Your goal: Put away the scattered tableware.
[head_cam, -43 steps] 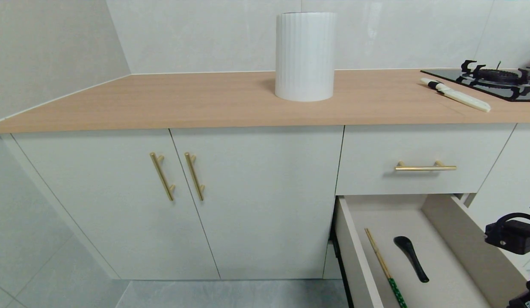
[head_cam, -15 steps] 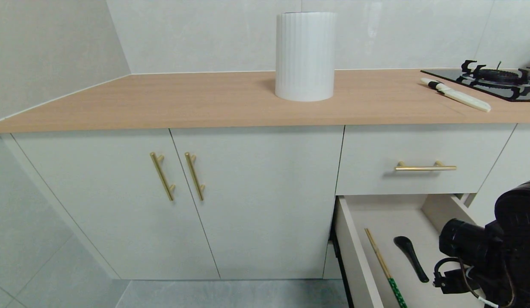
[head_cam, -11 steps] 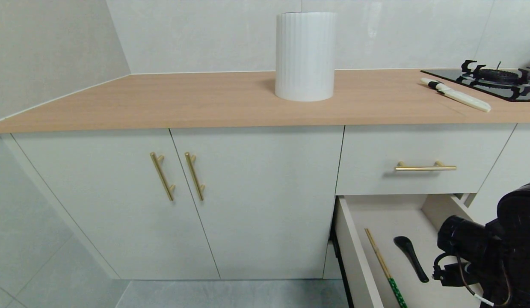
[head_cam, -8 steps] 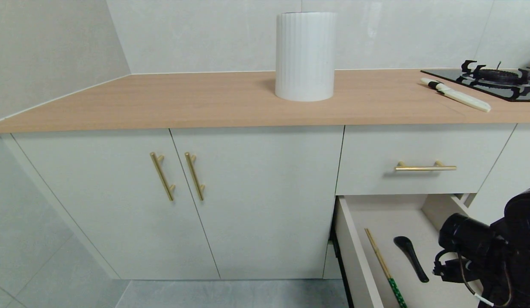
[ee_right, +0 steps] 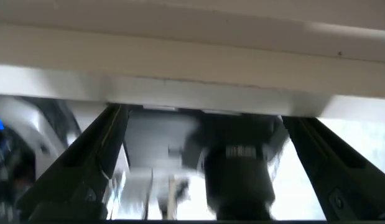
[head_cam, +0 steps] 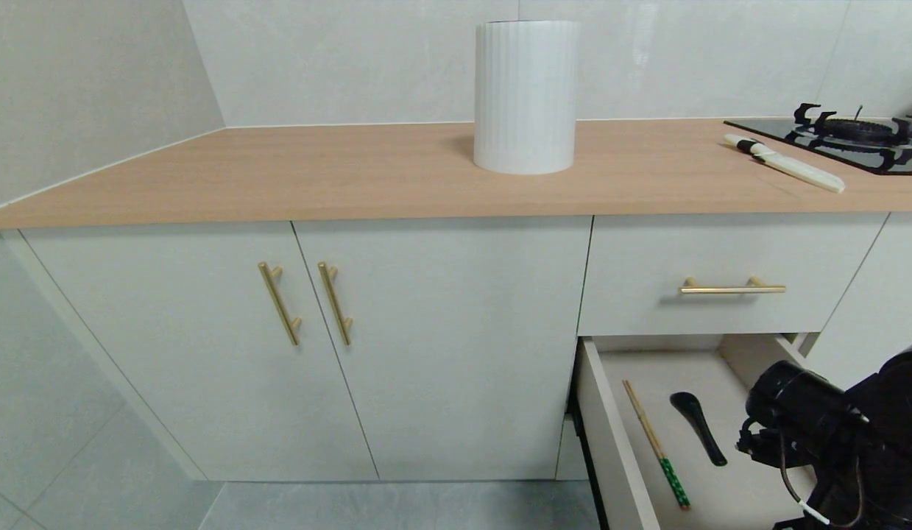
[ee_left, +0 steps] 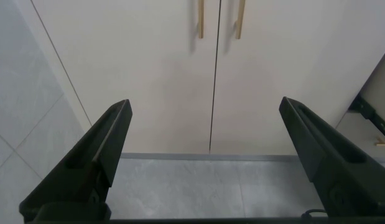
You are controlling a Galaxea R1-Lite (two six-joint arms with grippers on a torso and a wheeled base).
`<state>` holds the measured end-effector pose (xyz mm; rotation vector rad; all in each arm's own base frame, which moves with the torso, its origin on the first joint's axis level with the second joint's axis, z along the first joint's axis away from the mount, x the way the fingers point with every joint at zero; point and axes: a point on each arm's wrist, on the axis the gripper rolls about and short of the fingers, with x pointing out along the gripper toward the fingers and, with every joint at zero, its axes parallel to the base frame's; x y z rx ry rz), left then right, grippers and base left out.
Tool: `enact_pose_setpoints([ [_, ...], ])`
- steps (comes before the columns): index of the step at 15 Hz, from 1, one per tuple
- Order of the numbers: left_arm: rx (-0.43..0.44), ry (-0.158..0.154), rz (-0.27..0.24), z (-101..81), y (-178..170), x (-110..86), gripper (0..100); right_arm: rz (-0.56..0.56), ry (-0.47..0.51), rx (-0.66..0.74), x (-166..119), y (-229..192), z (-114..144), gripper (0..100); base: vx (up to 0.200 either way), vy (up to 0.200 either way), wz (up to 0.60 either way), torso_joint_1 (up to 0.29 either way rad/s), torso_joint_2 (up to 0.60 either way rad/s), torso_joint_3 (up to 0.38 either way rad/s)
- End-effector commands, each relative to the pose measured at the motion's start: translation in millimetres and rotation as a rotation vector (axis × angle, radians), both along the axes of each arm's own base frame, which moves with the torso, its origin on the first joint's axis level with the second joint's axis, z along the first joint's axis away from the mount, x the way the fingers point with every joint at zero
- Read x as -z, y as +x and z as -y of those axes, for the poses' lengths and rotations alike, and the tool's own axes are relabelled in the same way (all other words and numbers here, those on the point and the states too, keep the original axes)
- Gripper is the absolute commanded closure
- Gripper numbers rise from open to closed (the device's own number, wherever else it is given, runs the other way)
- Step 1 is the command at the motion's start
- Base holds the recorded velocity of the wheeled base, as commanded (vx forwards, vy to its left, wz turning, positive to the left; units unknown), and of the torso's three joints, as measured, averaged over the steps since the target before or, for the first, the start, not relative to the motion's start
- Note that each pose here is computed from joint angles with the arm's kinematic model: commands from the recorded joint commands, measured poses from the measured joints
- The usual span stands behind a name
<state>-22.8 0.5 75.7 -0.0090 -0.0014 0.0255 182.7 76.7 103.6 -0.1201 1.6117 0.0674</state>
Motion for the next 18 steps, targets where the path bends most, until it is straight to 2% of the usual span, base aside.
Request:
enact_pose_setpoints([
  [1,-0.001,0.0,0.0,0.0,0,0.0,0,0.004,0.002,0.0,0,-1,0,0,0.0,0.0,0.0,0.0,0.0,0.0],
  [3,-0.001,0.0,0.0,0.0,0,0.0,0,0.05,0.015,0.0,2,0,0,0,0.0,0.0,0.0,0.0,0.0,0.0],
  [7,-0.001,0.0,-0.001,0.0,0,0.2,0,0.229,-0.015,0.005,17,6,0,0,0.0,0.0,0.0,0.0,0.0,0.0],
  [14,-0.001,0.0,0.0,0.0,0,0.0,0,0.373,0.035,0.059,18,20,5,0,0.0,0.0,0.0,0.0,0.0,0.0],
  [18,-0.001,0.0,-0.001,0.0,0,0.0,0,0.514,0.075,0.111,29,38,9,0,0.0,0.0,0.0,0.0,0.0,0.0],
])
